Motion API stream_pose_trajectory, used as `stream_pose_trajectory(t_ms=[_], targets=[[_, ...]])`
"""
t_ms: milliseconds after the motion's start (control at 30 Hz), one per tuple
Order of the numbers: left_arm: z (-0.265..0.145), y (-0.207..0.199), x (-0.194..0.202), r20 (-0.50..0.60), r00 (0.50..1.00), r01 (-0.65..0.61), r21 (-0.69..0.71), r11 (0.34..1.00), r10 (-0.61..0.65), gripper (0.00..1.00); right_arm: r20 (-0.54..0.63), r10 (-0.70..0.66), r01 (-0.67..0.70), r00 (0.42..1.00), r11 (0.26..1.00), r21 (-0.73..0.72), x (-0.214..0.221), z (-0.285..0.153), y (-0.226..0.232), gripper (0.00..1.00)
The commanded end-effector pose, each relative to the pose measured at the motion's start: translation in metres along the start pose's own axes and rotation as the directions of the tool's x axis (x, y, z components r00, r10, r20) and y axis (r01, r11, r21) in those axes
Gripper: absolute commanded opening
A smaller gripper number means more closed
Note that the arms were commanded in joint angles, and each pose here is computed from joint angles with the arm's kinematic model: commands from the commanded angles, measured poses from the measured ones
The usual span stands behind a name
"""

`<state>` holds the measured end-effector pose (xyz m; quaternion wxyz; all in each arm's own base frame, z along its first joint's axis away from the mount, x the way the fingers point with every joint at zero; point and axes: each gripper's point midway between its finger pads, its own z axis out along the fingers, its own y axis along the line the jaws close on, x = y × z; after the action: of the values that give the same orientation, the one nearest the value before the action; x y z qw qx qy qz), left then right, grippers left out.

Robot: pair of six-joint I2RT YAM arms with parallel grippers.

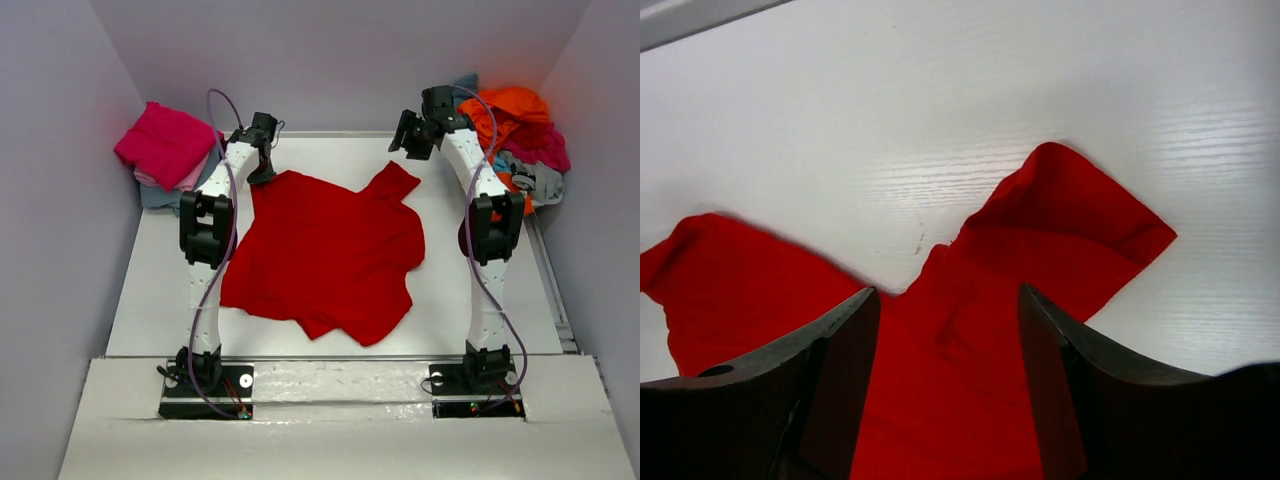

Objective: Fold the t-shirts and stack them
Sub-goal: Flatten the tshirt out, then fold the tshirt

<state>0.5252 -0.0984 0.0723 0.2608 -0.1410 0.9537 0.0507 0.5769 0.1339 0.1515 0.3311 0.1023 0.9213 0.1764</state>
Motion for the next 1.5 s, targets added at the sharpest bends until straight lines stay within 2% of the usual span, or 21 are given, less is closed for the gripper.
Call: stream_pose_trajectory(t_ms=[0,333,467,833,1167,1467], targets=[[-0.019,0.004,-0.014,0.043,0.999,0.016,0.014,1.0,-0.016,0.06,0.024,0.017,-0.019,1.0,0.997,0.071,-0.005,-0.024,-0.002,0.62],[-0.02,0.005,-0.014,0.045,0.999,0.013,0.009,1.0,-0.013,0.06,-0.121,0.098,-0.082,0.988,0.988,0.128,0.038,-0.015,-0.017,0.56],[-0.021,0.005,-0.014,0.044,0.999,0.011,0.009,1.0,-0.011,0.06,-0.135,0.103,-0.084,0.985,0.987,0.136,0.045,-0.014,-0.02,0.55],[-0.019,0.004,-0.016,0.046,0.999,0.011,0.008,1.0,-0.012,0.06,-0.237,0.122,-0.1,0.964,0.99,0.103,0.063,0.023,-0.019,0.54],[-0.02,0.005,-0.016,0.048,0.999,0.012,0.004,1.0,-0.012,0.06,-0.258,0.139,-0.125,0.956,0.99,0.071,0.071,0.046,-0.018,0.52],[-0.021,0.007,-0.016,0.048,0.999,0.008,-0.005,1.0,-0.007,0.06,-0.175,0.087,-0.1,0.981,0.993,-0.068,0.045,0.056,0.005,0.52]])
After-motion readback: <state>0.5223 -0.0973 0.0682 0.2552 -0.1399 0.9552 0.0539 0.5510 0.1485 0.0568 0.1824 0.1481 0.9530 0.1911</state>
